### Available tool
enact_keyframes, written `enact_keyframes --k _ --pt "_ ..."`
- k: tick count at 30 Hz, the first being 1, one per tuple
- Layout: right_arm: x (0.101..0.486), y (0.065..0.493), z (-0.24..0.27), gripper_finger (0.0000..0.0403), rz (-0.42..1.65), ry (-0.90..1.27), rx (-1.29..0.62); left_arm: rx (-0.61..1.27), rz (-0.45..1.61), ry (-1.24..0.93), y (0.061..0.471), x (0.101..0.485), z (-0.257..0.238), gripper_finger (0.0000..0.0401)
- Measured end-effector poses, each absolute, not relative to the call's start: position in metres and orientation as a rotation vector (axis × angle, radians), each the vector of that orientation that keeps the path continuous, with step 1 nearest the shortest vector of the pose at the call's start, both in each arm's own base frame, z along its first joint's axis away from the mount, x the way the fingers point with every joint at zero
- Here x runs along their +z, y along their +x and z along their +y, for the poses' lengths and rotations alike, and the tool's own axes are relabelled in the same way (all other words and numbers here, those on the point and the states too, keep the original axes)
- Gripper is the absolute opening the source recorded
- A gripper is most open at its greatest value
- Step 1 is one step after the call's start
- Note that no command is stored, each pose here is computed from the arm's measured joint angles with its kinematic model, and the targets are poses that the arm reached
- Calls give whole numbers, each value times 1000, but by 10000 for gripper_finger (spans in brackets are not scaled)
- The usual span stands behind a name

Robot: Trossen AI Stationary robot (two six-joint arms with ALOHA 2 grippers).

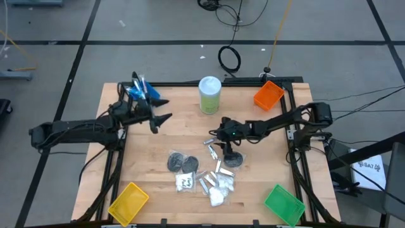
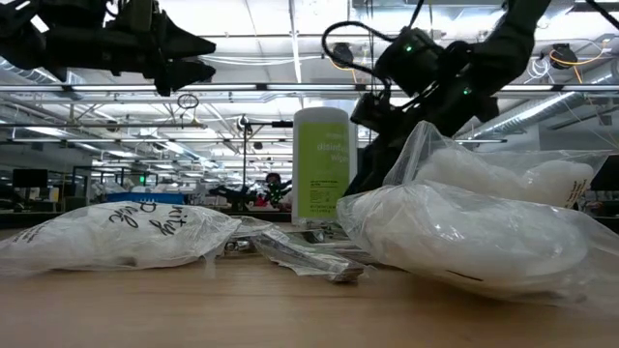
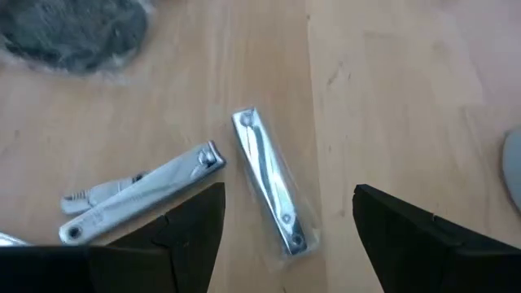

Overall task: Pick & Place Travel size toiletries
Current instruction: Put the nail cutter into the orange bin

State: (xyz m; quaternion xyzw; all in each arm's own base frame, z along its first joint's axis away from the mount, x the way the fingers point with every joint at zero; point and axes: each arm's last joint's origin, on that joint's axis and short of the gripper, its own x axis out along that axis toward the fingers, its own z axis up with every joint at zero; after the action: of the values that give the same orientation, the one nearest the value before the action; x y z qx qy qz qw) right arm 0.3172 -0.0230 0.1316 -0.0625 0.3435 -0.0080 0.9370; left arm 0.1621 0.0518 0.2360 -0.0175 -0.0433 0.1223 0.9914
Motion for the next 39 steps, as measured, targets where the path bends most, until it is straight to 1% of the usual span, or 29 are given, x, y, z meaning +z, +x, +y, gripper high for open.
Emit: enact_keyframes --k 7,12,17,25,32,36,39 --pt "117 326 -31 253 761 -89 31 235 -59 -22 169 231 47 321" --pt "108 329 -30 225 777 -88 51 258 -38 -27 172 227 49 321" --pt "107 329 -30 167 791 -84 52 280 -6 -34 176 222 50 321" --pt "108 327 -30 35 802 -72 49 282 31 -87 181 215 52 321" --pt "110 328 -30 33 786 -54 38 284 50 -96 184 211 53 321" --pt "124 326 -30 33 750 -54 13 284 48 -95 184 211 53 321" --pt "145 321 -29 33 711 -46 -15 283 46 -95 184 211 53 321"
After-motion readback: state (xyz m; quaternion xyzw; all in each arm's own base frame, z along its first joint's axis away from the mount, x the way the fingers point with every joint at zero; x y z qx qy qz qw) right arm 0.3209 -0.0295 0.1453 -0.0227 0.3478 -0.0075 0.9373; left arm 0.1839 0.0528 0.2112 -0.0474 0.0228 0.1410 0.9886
